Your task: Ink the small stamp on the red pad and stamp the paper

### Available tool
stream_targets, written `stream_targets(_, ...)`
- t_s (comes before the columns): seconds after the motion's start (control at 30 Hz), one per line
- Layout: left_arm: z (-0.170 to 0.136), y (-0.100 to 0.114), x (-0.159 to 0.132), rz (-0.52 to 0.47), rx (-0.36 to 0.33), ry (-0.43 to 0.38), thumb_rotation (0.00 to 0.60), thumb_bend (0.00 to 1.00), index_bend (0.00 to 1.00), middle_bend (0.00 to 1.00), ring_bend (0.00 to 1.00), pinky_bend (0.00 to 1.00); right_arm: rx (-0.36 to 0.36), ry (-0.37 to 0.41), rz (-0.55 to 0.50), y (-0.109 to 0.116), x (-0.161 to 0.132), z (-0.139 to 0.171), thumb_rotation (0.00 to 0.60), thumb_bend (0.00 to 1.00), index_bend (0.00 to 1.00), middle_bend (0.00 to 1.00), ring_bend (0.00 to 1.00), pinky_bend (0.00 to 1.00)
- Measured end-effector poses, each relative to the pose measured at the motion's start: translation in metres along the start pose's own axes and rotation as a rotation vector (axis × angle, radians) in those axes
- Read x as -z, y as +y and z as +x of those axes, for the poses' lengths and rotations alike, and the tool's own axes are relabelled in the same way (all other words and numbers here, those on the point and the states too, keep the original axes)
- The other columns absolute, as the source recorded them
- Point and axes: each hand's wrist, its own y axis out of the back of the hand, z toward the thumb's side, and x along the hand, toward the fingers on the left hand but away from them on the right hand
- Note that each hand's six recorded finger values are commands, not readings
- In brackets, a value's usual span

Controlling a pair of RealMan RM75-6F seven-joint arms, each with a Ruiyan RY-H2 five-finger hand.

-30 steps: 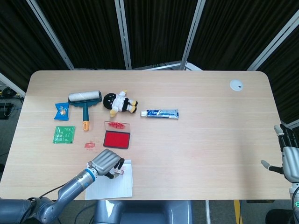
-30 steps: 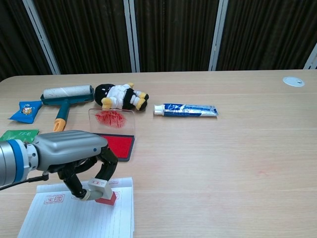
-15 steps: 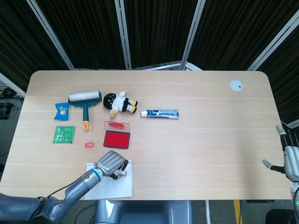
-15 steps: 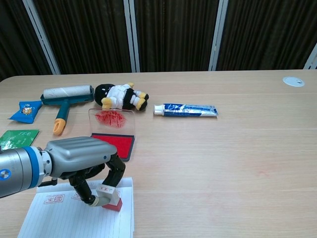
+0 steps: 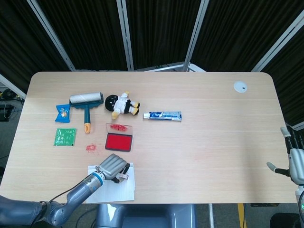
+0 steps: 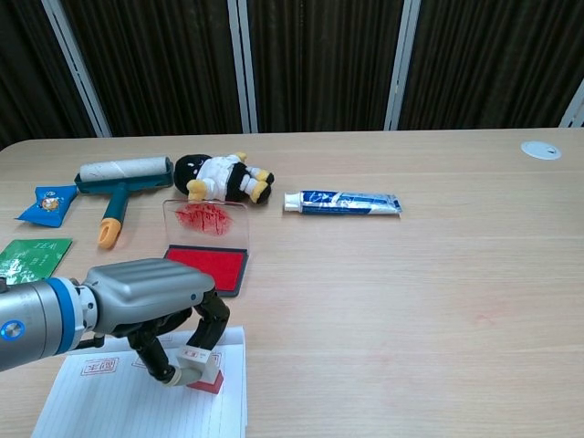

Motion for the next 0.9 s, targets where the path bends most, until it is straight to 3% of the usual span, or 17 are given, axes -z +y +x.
stream_targets(0.9,0.007,-0.016,0.010,0.001,0.035,0.023,0.600,0.59,0.60,0.57,0.77,0.84,-0.003,-0.004,0.005,-0.001,0.001,-0.001,0.600,0.00,0.00,0.00,0.00,0.00)
